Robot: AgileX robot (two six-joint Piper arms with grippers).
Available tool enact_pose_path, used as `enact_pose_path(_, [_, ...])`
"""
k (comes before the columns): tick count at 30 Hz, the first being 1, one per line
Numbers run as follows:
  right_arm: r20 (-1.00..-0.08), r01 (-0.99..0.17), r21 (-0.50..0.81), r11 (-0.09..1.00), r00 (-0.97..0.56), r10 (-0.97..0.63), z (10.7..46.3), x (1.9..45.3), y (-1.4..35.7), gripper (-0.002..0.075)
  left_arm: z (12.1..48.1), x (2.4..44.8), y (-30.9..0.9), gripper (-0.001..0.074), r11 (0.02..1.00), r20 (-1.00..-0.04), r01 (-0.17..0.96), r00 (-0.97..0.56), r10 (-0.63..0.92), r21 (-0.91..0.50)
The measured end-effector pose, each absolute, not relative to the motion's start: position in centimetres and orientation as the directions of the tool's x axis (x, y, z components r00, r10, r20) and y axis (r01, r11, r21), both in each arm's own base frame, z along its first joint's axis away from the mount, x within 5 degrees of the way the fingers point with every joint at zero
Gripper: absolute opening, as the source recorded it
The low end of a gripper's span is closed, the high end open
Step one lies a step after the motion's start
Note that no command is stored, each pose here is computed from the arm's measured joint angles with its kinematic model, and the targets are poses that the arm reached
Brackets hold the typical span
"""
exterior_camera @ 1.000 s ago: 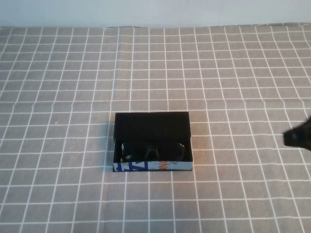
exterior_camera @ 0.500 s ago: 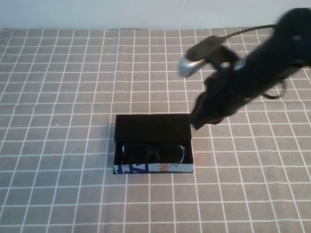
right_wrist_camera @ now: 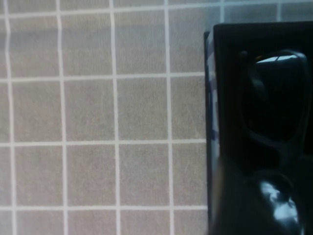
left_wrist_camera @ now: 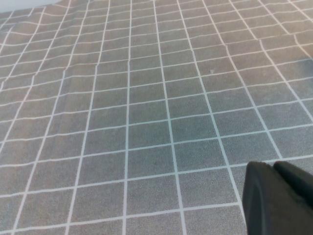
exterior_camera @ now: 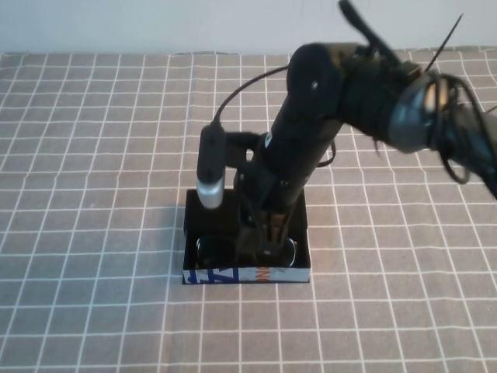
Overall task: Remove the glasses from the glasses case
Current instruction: Pick up the glasses from the glasses case
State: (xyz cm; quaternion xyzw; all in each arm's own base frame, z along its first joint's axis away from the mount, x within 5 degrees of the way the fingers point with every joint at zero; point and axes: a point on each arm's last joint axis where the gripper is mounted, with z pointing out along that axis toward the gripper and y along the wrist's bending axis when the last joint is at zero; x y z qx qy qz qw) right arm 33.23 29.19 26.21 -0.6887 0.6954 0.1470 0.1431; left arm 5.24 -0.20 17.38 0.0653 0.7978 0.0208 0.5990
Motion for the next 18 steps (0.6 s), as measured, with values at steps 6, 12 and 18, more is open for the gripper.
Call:
enact_pose_path(6, [-0.344,-1.0,0.021,-0.015,0.007,-0.939,23.4,34.1,29.5,0.0368,17.4,5.2,-0.2,-0.0004,0.991,-0.953,0.079,-0.274,0.129,0.111])
enact_pose_path(12, [-0.341,-1.0,0.007,-0.017,0.014,-0.94,22.2,34.6,29.8,0.0377,17.4,5.2,-0.2,-0.0004,0.991,-0.953,0.079,-0.274,0.129,0.111])
enact_pose_path(18, [-0.359,-1.0,-0.026,-0.005,0.014,-0.933,22.1,35.0,30.0,0.0377,17.4,5.2,-0.2,-0.0004,0.991,-0.953,0.079,-0.274,0.129,0.111])
